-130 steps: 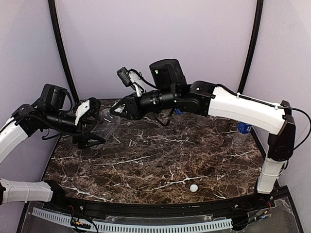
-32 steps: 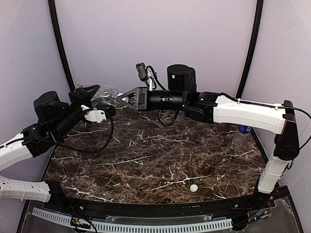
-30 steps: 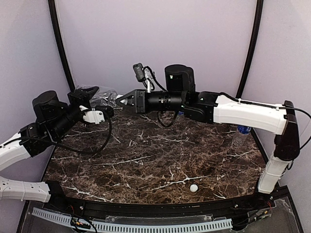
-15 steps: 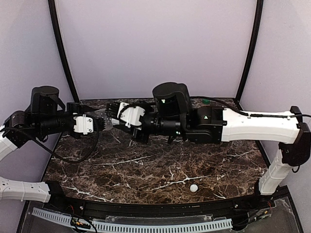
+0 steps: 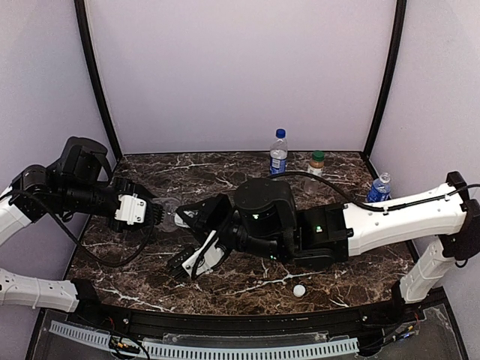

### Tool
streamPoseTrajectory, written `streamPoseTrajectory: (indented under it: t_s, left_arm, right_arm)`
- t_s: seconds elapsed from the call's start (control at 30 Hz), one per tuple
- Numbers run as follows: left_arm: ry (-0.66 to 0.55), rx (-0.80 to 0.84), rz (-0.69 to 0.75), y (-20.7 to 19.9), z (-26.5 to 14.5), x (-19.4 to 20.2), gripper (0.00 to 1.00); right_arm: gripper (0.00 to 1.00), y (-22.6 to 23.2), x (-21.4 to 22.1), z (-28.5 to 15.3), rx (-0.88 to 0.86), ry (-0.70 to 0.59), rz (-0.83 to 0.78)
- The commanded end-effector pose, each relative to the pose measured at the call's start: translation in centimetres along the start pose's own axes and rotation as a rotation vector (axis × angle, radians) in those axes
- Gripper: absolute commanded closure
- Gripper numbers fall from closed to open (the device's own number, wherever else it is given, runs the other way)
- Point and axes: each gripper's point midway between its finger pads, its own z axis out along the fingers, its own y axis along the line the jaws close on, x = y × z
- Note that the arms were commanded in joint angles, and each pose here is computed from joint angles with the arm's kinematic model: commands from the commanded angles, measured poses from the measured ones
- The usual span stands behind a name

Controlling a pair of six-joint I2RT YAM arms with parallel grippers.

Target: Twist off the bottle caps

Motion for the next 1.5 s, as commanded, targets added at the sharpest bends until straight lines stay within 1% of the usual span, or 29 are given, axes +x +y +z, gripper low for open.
streamPoseTrajectory:
  t_s: [0.0, 0.03, 0.07, 0.17, 0.2, 0.23, 0.3, 0.4, 0.43, 0.47, 0.5, 0.53, 0.57, 0.6, 0.63, 0.67, 0.7, 0.73, 0.8, 0.87, 0.93, 1.0, 1.07, 1.2, 1.33, 1.47]
  left_arm:
    - [-0.055, 0.006, 0.018, 0.2, -0.5, -1.3, 0.53]
    - [-0.05, 0.003, 0.017, 0.2, -0.4, -1.2, 0.53]
    - [-0.052, -0.009, 0.016, 0.5, -0.4, -1.3, 0.53]
    - [-0.032, -0.07, 0.006, 1.6, -0.2, -1.0, 0.53]
    - [-0.024, -0.085, 0.0, 1.9, -0.2, -0.8, 0.53]
    - [-0.005, -0.103, -0.002, 2.3, -0.2, -0.5, 0.52]
    - [0.009, -0.155, -0.002, 3.4, -0.2, -0.4, 0.53]
    - [0.055, -0.226, -0.006, 4.8, -0.2, 0.4, 0.53]
    - [0.055, -0.264, -0.005, 5.6, -0.3, 0.3, 0.52]
    - [0.088, -0.292, -0.002, 6.0, -0.2, 0.9, 0.52]
    - [0.09, -0.344, 0.011, 7.1, -0.4, 0.8, 0.52]
    - [0.144, -0.382, 0.013, 7.6, -0.2, 1.8, 0.52]
    - [0.155, -0.45, 0.039, 8.9, -0.4, 1.7, 0.52]
    - [0.221, -0.491, 0.049, 9.4, -0.3, 2.9, 0.52]
    - [0.232, -0.566, 0.089, 10.8, -0.8, 2.7, 0.52]
    - [0.285, -0.588, 0.107, 10.8, -0.5, 3.6, 0.52]
    - [0.297, -0.644, 0.149, 11.8, -1.1, 3.4, 0.52]
    - [0.325, -0.656, 0.161, 11.9, -0.9, 3.8, 0.52]
    - [0.34, -0.703, 0.178, 12.8, -1.6, 3.7, 0.52]
    - [0.345, -0.723, 0.189, 13.2, -2.0, 3.6, 0.52]
    - [0.357, -0.728, 0.21, 13.2, -2.1, 3.6, 0.52]
    - [0.351, -0.763, 0.228, 13.7, -2.5, 3.3, 0.52]
    - [0.345, -0.772, 0.254, 13.6, -2.7, 3.1, 0.52]
    - [0.351, -0.779, 0.283, 13.3, -2.8, 3.2, 0.52]
    - [0.352, -0.787, 0.29, 13.3, -3.0, 3.2, 0.52]
    - [0.351, -0.798, 0.3, 13.5, -3.2, 3.0, 0.52]
  right_arm:
    - [1.0, -1.6, 0.4, -0.6, 0.072, 0.033, -0.129]
    - [1.0, -2.1, 0.4, -0.7, 0.101, 0.032, -0.11]
    - [0.96, -3.3, 0.4, -1.0, 0.155, 0.029, -0.073]
    - [0.41, -5.6, 0.8, -2.2, 0.263, 0.007, 0.088]
    - [0.33, -6.1, 1.2, -2.5, 0.273, 0.0, 0.154]
    - [0.22, -6.6, 1.6, -2.9, 0.274, -0.007, 0.226]
    - [0.14, -7.1, 2.7, -3.7, 0.271, -0.023, 0.351]
    - [0.09, -7.4, 3.9, -5.1, 0.255, -0.074, 0.557]
    - [0.07, -7.2, 4.4, -5.3, 0.224, -0.096, 0.646]
    - [0.04, -6.7, 4.5, -5.5, 0.156, -0.139, 0.748]
    - [0.02, -6.9, 5.3, -5.7, 0.115, -0.163, 0.876]
    - [0.01, -7.2, 6.2, -5.8, 0.085, -0.188, 1.018]
    - [0.01, -7.3, 7.0, -5.7, 0.043, -0.213, 1.166]
    - [0.01, -7.5, 8.1, -5.5, 0.01, -0.226, 1.316]
    - [0.02, -7.4, 9.4, -5.2, -0.02, -0.215, 1.463]
    - [0.03, -7.2, 10.5, -4.8, -0.053, -0.211, 1.609]
    - [0.06, -7.6, 11.1, -4.6, -0.08, -0.225, 1.725]
    - [0.09, -7.5, 11.7, -4.2, -0.105, -0.227, 1.845]
    - [0.14, -7.4, 12.0, -3.3, -0.16, -0.237, 2.007]
    - [0.17, -6.9, 12.0, -2.1, -0.204, -0.203, 2.129]
    - [0.19, -6.6, 11.9, -1.2, -0.233, -0.206, 2.208]
    - [0.19, -6.7, 11.7, -0.6, -0.245, -0.236, 2.257]
    - [0.19, -7.2, 11.6, -0.1, -0.243, -0.274, 2.277]
    - [0.26, -8.2, 11.0, 1.0, -0.282, -0.338, 2.285]
    - [0.29, -7.5, 10.6, 2.3, -0.33, -0.348, 2.328]
    - [0.33, -7.3, 10.3, 3.2, -0.369, -0.358, 2.343]
